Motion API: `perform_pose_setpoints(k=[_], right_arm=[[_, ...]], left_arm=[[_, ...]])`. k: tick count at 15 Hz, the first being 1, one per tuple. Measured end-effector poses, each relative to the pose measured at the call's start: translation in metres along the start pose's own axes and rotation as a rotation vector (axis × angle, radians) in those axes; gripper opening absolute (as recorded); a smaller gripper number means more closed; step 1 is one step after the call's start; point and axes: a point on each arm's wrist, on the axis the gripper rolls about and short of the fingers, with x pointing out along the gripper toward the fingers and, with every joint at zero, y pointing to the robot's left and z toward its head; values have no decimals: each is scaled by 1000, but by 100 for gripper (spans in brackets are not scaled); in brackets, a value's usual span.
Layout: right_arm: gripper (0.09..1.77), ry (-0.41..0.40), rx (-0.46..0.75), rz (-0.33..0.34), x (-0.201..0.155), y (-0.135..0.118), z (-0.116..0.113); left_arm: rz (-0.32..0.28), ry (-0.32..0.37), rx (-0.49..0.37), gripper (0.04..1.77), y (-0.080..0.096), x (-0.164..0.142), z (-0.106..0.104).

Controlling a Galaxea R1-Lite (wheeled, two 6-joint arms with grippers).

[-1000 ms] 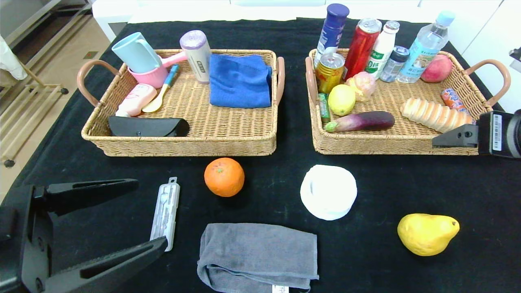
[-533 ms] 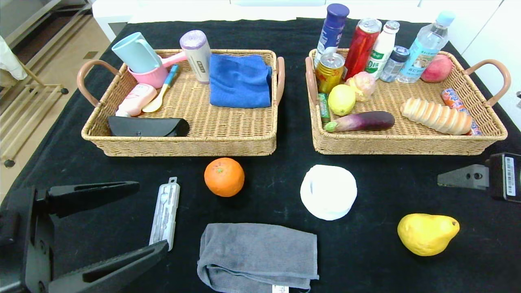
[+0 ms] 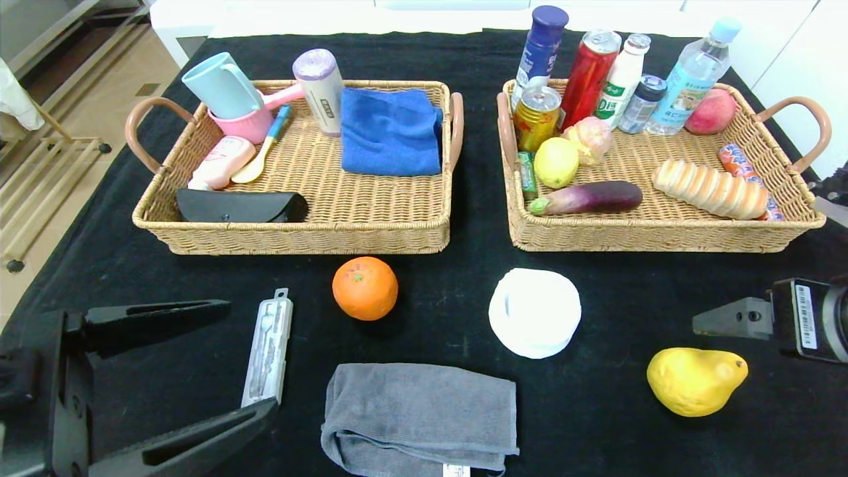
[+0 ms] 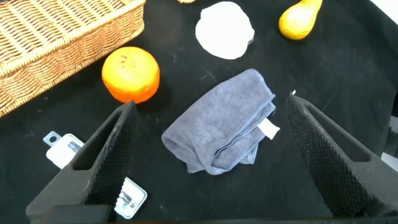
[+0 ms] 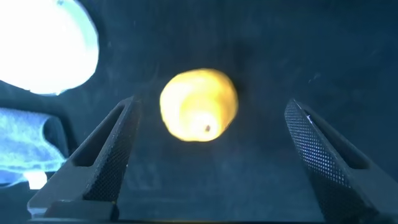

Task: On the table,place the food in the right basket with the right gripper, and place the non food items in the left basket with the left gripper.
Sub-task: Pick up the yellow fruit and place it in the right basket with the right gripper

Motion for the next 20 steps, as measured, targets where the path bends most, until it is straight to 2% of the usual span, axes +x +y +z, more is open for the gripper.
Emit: perform_pose_setpoints(k=[2,6,9,20], right_arm=[[170,30,-5,3,5,4,-5],[170,103,-30,-43,26,5,-18],[170,127,-12,-54,36,9,-22],[170,157,-25,-80,59,14,-26]], left_arm=[[0,2,-1,172,0,0,-1],[-1,2,10,172,0,0,-1],[0,0,10,172,0,-1,-1],[0,-8,19,172,-1,-3,0]])
